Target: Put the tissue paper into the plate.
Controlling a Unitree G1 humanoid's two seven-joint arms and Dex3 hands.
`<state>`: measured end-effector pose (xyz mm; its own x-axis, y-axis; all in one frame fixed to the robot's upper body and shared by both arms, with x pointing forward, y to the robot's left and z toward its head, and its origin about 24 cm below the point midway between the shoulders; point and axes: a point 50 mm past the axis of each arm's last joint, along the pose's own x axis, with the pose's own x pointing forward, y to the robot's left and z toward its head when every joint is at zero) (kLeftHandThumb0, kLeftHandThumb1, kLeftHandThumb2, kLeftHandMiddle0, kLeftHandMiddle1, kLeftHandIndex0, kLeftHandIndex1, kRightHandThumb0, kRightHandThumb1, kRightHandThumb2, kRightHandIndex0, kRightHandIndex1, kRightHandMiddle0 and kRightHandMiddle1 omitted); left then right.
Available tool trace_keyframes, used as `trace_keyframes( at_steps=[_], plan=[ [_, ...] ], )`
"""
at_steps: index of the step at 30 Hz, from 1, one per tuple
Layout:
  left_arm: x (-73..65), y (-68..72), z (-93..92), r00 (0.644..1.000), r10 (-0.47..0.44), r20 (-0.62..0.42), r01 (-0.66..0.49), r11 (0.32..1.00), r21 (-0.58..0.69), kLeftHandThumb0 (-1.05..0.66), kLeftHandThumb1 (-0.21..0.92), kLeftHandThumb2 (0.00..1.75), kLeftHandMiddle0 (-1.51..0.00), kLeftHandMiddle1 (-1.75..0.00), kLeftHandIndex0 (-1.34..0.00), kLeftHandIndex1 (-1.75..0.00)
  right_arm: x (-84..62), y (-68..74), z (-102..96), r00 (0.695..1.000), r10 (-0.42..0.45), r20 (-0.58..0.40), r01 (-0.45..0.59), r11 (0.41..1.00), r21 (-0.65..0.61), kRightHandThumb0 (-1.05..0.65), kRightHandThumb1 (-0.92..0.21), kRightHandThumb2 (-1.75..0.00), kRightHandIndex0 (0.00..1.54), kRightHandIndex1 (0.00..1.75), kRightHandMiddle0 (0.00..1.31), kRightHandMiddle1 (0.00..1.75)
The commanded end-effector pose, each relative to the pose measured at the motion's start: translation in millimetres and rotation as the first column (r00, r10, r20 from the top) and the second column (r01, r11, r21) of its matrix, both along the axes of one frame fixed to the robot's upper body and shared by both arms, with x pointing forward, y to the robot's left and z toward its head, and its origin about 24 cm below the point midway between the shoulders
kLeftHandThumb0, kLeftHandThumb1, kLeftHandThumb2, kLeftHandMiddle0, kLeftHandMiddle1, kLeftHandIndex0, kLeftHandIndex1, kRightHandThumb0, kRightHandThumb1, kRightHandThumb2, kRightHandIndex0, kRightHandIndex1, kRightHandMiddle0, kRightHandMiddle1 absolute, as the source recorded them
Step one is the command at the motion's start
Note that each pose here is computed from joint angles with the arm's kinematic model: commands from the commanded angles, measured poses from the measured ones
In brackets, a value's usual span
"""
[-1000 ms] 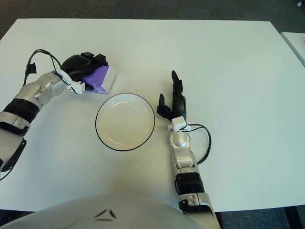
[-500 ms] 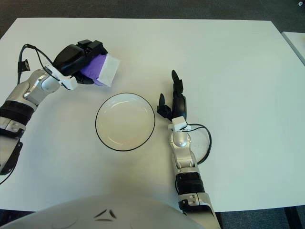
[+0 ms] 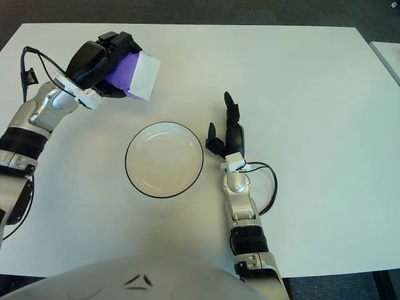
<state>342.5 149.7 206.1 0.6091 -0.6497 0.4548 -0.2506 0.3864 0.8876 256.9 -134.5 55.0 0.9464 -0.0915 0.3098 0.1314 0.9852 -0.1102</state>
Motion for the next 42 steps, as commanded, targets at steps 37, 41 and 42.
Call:
trace_keyframes(
  at_steps=[37, 41, 42],
  plan=[
    [-64.1, -49.9, -8.6, 0.887, -0.461, -0.026, 0.455, 0.863, 0.22, 0.0, 0.07, 1.59, -0.81, -1.71, -0.56, -1.75, -11.1, -11.2, -35.1, 0.985, -0.068, -0.16, 0.065, 0.998, -0.022, -0.72, -0.92, -0.88, 0.1, 0.02, 0.0, 0.34],
    [-66.9, -48.3, -8.2, 0.889, -0.458, 0.0, 0.439, 0.853, 0.283, 0.0, 0.08, 1.59, -0.8, -1.71, -0.56, -1.75, -11.2, -11.8, -34.9, 0.985, -0.072, -0.158, 0.069, 0.997, -0.025, -0.71, -0.92, -0.88, 0.11, 0.02, 0.0, 0.34],
    [-67.2, -48.3, -8.4, 0.888, -0.461, 0.004, 0.44, 0.851, 0.287, 0.0, 0.08, 1.59, -0.8, -1.71, -0.56, -1.75, -11.1, -12.0, -34.8, 0.985, -0.074, -0.158, 0.071, 0.997, -0.025, -0.71, -0.92, -0.88, 0.11, 0.02, 0.0, 0.34]
  ],
)
